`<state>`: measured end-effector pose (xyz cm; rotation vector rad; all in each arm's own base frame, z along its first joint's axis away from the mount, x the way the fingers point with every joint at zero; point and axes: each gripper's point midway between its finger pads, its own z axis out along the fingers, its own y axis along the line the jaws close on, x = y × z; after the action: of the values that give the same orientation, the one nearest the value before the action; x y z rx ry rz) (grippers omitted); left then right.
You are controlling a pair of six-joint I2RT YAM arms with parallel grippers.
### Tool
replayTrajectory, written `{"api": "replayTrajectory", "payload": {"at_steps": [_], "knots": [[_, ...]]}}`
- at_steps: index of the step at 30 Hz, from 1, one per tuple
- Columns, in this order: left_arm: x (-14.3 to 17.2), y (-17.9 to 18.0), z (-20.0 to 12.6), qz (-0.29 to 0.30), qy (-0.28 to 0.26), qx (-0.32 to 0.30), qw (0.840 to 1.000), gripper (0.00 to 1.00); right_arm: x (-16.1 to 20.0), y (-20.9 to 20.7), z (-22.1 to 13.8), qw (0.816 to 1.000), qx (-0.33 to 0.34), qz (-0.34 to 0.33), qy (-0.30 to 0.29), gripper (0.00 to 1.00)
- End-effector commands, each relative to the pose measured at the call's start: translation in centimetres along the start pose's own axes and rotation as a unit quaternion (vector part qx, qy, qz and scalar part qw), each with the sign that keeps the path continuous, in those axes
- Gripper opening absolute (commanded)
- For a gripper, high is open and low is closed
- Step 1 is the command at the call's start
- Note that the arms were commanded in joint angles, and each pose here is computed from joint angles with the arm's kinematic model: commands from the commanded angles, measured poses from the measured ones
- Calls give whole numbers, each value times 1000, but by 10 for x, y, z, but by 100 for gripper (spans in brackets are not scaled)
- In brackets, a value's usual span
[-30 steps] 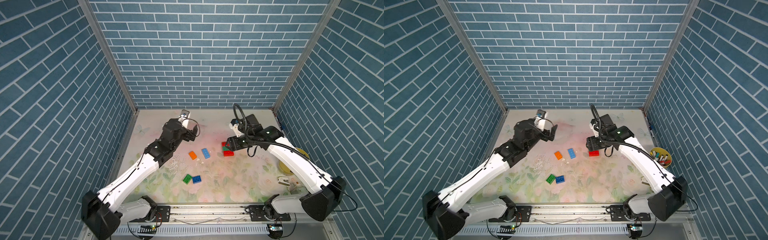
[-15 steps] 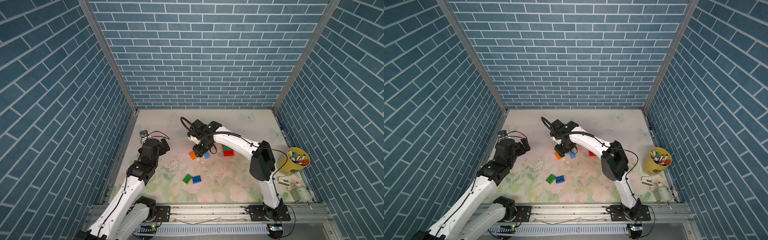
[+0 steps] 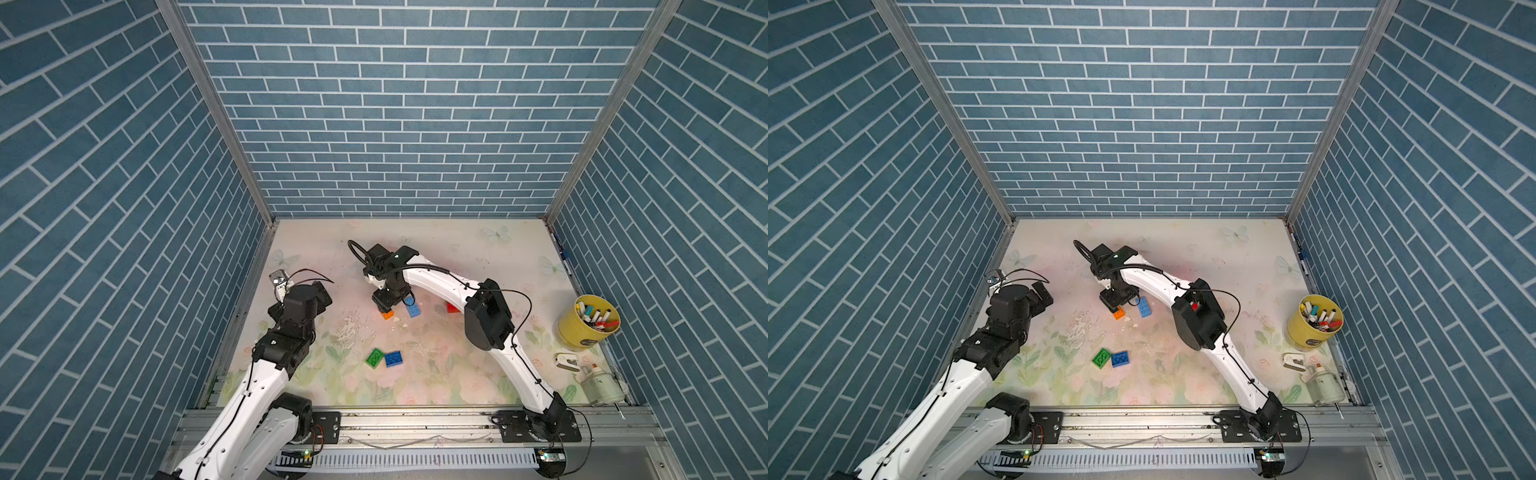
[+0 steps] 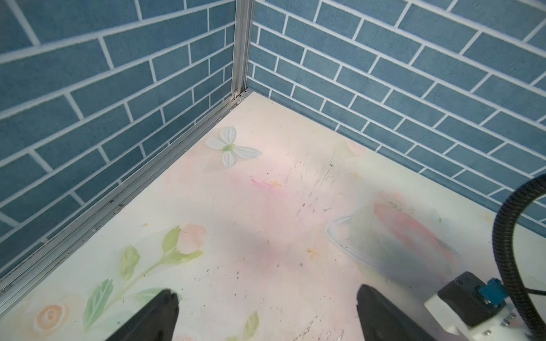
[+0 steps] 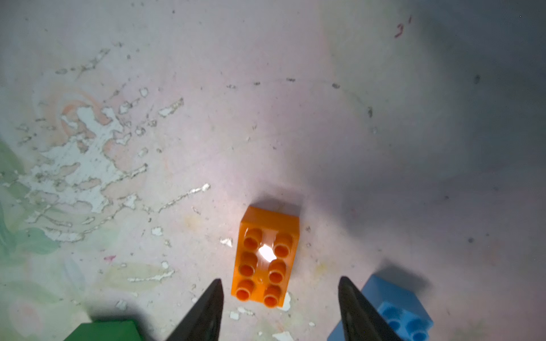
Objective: Assemble a rectangle with lego
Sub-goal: Pick up the lego brick from the center of the board, then place the lego brick at the center of the board.
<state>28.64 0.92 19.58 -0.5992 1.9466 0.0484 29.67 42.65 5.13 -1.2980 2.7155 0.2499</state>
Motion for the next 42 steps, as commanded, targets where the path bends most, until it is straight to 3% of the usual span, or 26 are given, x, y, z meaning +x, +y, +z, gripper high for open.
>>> {"api": "replayTrajectory", "payload": {"at_steps": [1, 7, 12, 15, 17, 21, 26, 32, 35, 39, 42], "knots": [[0, 9, 0, 0, -9, -17, 1000, 100, 1, -1, 12, 1000, 4, 12, 14, 61], [1, 11, 0, 2, -13, -20, 1000, 100, 8, 2, 22, 999, 4, 25, 30, 53], [0, 12, -1, 3, -17, -21, 1000, 100, 11, 0, 20, 997, 20, 59, 33, 32], [-2, 12, -2, 0, -20, -19, 1000, 100, 14, -11, 6, 990, 55, 127, 28, 25], [-3, 12, -4, -4, -22, -19, 1000, 100, 21, -22, -9, 974, 85, 210, 19, 22], [-7, 14, -7, -20, -33, -17, 999, 100, 37, -24, -24, 930, 82, 357, -9, 22], [-8, 18, -12, -51, -50, -5, 997, 100, 47, -13, -14, 856, 49, 514, -28, 22], [-3, 22, -15, -66, -53, 1, 996, 100, 44, -15, -1, 789, 71, 608, -52, 22], [-5, 23, -17, -68, -59, -1, 996, 100, 39, -15, 0, 765, 80, 635, -75, 22], [-8, 25, -19, -71, -65, -4, 995, 100, 35, -14, 9, 743, 78, 660, -80, 23], [-8, 25, -20, -71, -66, -3, 995, 100, 31, -10, 21, 740, 70, 665, -71, 27]]}}
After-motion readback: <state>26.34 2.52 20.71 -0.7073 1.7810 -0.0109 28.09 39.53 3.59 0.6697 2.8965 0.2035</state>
